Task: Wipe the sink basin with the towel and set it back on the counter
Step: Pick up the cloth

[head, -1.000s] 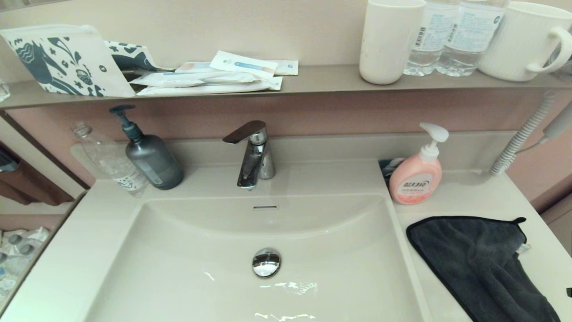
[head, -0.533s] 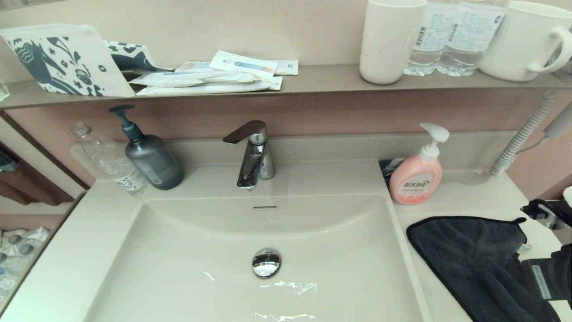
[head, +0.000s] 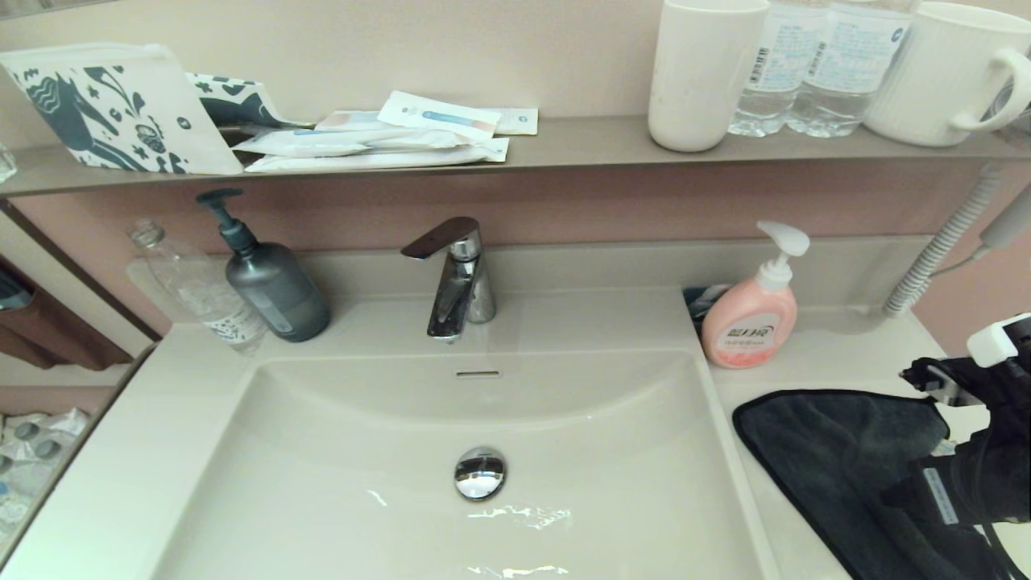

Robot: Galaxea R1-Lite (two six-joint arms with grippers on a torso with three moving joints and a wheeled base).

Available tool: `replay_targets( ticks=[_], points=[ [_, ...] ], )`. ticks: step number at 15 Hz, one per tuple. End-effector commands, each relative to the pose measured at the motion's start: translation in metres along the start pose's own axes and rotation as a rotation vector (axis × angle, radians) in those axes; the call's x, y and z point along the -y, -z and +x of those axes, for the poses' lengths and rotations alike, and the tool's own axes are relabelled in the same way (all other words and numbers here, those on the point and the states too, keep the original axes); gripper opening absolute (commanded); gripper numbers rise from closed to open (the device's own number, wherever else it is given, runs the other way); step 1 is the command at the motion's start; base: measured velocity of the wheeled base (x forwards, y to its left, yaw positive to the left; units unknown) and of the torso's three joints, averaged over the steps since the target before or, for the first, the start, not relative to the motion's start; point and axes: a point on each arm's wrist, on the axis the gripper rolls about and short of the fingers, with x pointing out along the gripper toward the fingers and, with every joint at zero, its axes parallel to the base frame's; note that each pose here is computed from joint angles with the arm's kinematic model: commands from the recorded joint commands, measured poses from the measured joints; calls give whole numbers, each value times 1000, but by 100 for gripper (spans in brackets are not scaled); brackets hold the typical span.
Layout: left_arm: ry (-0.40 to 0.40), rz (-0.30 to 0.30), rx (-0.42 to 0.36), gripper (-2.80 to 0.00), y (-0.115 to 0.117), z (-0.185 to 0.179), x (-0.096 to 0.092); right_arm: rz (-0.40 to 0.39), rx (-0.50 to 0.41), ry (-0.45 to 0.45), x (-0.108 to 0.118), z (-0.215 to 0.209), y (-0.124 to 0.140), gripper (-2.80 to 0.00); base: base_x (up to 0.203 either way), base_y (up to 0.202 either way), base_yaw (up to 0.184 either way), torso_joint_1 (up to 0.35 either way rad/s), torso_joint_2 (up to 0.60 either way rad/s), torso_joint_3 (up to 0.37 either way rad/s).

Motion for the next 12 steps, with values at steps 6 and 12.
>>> replay_targets(
  ticks=[6, 12],
  points=[
    [-1, -1, -1, -280, 0, 0, 0, -6, -44, 12, -5, 31, -9, 0, 0, 0, 0, 0, 0, 0],
    [-1, -1, -1, -280, 0, 0, 0, -26, -45, 14, -7, 47, -14, 0, 0, 0, 0, 0, 0, 0]
  ],
)
